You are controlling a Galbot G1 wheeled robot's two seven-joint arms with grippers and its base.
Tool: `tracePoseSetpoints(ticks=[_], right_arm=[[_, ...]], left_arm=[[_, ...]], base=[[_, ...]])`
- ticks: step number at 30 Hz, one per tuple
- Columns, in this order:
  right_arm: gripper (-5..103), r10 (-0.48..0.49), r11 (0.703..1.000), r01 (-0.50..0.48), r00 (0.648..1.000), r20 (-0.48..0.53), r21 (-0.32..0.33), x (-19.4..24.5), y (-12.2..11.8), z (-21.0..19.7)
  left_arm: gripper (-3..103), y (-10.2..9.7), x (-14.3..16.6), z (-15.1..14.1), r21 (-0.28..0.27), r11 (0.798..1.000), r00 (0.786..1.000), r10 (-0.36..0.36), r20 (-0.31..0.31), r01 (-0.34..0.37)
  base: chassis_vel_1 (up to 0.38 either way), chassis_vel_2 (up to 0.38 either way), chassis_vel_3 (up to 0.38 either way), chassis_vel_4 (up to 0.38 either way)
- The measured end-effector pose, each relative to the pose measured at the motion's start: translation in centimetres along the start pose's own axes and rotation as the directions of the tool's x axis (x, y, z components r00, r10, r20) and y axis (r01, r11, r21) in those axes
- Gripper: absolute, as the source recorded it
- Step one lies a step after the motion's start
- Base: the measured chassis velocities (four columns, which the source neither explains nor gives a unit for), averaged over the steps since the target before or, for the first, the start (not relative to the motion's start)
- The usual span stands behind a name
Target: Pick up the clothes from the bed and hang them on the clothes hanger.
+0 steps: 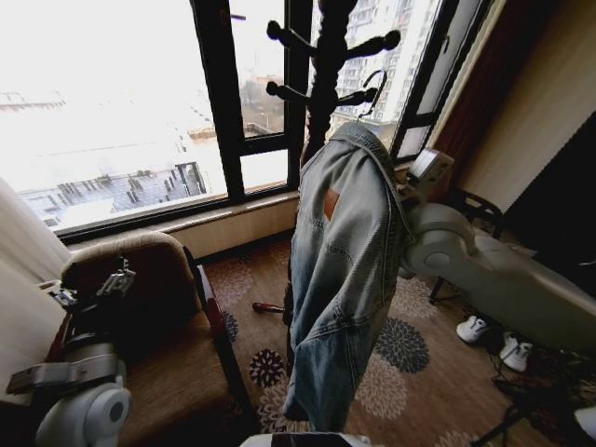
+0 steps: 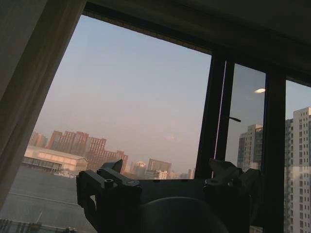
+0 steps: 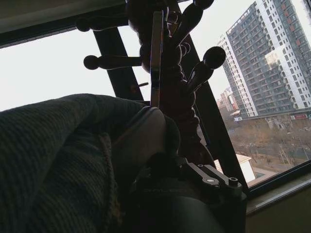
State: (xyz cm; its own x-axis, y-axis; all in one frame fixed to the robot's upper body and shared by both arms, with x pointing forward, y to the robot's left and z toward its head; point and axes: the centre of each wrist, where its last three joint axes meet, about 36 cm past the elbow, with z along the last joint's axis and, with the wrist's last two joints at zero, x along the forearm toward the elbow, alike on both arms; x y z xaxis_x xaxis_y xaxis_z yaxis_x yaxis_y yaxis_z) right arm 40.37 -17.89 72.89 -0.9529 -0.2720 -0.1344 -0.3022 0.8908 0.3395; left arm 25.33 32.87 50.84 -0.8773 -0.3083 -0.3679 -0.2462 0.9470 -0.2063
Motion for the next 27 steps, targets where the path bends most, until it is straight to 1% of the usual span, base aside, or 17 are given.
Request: tracePoseSetpoints(ticks=[6, 8, 14, 16, 18, 19, 21, 22, 25, 27], right_arm=[[20, -0.023, 1.000, 0.023, 1.000, 0.004, -0.009, 0.7, -0.4, 0.1], [20, -0.054, 0.998, 0.055, 0.998, 0.021, -0.032, 0.8, -0.7, -0.2], [20, -0.071, 0.995, 0.073, 0.997, 0.027, -0.061, 0.8, -0.9, -0.7], [20, -0.073, 0.993, 0.074, 0.997, 0.017, -0.089, 0.9, -0.9, -1.0], [20, -0.074, 0.992, 0.075, 0.997, 0.013, -0.100, 1.0, -0.9, -1.2], [20, -0.089, 0.988, 0.089, 0.996, 0.002, -0.128, 1.1, -1.1, -1.4], [20, -0.108, 0.983, 0.107, 0.994, -0.001, -0.149, 1.2, -1.2, -1.5], [20, -0.108, 0.983, 0.107, 0.994, -0.001, -0.149, 1.2, -1.2, -1.5], [20, -0.182, 0.965, 0.182, 0.983, 0.016, -0.190, 1.2, -1.5, -1.6], [20, -0.190, 0.963, 0.190, 0.982, 0.018, -0.193, 1.1, -1.5, -1.6]], left_arm=[[100, 0.0, 0.0, 0.0, 0.000, 1.000, 1.000, 0.003, 0.001, -0.003], [100, -0.1, 0.1, -0.1, -0.001, 1.000, 1.000, 0.005, 0.002, -0.005], [100, -0.1, 0.2, -0.3, -0.002, 1.000, 1.000, 0.008, 0.003, -0.007], [100, -0.1, 0.2, -0.4, -0.004, 1.000, 1.000, 0.008, 0.004, -0.008], [100, -0.2, 0.2, -0.5, -0.004, 1.000, 1.000, 0.008, 0.005, -0.008], [100, -0.2, 0.3, -0.6, -0.004, 1.000, 1.000, 0.009, 0.006, -0.009], [100, -0.2, 0.4, -0.7, -0.004, 1.000, 1.000, 0.011, 0.007, -0.011], [100, -0.2, 0.4, -0.7, -0.004, 1.000, 1.000, 0.011, 0.007, -0.011], [100, -0.3, 0.4, -0.8, -0.005, 1.000, 1.000, 0.012, 0.008, -0.012], [100, -0.3, 0.4, -0.8, -0.006, 1.000, 1.000, 0.013, 0.009, -0.013]], base=[[0.000, 0.000, 0.000, 0.000], [0.000, 0.000, 0.000, 0.000], [0.000, 0.000, 0.000, 0.000], [0.000, 0.000, 0.000, 0.000], [0.000, 0.000, 0.000, 0.000], [0.000, 0.000, 0.000, 0.000], [0.000, 0.000, 0.000, 0.000], [0.000, 0.000, 0.000, 0.000], [0.000, 0.000, 0.000, 0.000], [0.000, 0.000, 0.000, 0.000]])
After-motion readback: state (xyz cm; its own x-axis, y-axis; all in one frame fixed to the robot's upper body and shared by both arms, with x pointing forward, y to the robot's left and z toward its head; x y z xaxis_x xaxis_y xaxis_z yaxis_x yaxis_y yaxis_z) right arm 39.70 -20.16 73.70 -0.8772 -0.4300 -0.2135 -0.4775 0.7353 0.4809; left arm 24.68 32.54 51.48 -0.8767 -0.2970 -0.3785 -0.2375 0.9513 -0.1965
